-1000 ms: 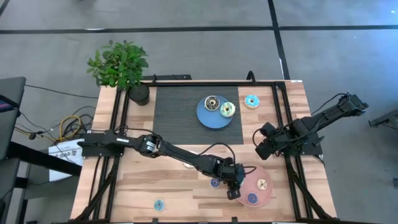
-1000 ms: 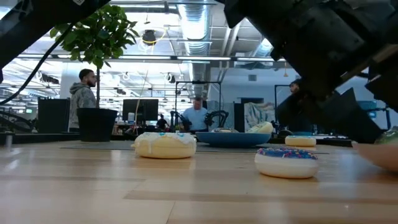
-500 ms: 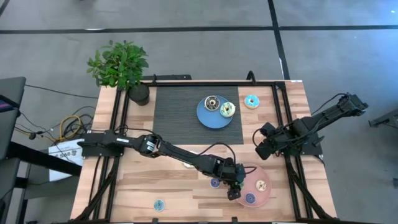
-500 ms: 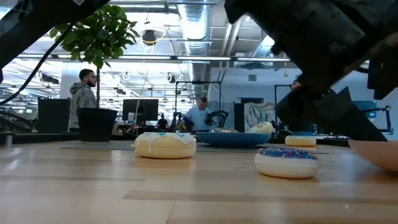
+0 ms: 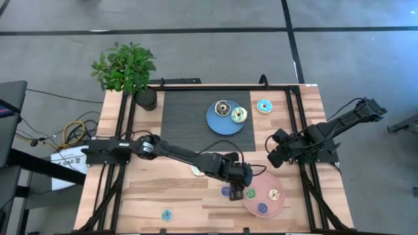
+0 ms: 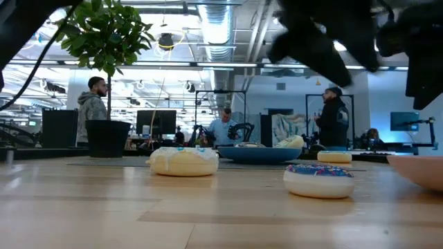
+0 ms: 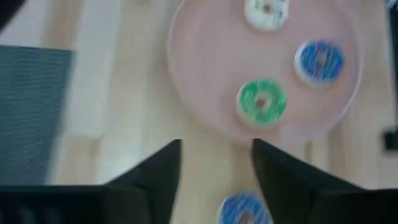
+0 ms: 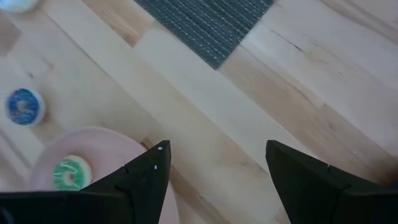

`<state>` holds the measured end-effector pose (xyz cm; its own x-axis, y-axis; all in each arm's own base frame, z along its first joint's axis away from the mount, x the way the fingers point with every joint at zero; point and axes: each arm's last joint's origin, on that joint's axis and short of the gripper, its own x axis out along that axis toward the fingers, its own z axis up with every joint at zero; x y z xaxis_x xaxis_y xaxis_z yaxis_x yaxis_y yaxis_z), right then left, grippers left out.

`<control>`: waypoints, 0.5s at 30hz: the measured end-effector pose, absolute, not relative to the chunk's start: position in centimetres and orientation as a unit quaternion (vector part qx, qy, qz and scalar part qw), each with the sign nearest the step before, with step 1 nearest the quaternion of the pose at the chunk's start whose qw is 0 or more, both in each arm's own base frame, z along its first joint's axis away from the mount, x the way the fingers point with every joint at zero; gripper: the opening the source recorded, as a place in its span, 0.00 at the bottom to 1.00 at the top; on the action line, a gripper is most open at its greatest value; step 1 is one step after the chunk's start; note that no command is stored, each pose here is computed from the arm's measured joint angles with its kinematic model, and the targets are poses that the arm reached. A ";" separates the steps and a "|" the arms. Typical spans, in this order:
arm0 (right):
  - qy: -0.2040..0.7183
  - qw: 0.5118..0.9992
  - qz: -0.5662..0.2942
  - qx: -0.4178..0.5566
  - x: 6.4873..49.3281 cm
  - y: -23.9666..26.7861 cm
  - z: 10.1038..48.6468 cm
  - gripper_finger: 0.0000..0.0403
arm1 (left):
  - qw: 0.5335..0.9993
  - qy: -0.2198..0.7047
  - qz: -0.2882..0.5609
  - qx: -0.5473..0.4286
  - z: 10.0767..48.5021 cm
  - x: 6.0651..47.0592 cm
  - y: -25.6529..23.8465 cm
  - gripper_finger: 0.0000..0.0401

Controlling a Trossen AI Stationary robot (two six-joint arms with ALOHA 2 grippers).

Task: Pick & Place donuts
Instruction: Put the large white donut on the blue plate

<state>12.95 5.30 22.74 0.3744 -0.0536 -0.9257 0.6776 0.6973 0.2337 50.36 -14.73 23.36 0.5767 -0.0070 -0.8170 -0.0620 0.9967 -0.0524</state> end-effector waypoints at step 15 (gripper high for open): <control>0.454 0.792 -0.200 0.355 14.3 5.9 23.3 0.63 | 0.878 0.474 0.053 -0.032 24.0 40.4 -13.7 0.01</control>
<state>14.30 5.92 23.35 0.5077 0.0050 -0.8615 0.6393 0.6682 0.3806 40.37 -13.71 23.96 0.5456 0.0634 -0.8357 -0.1242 0.9922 -0.0058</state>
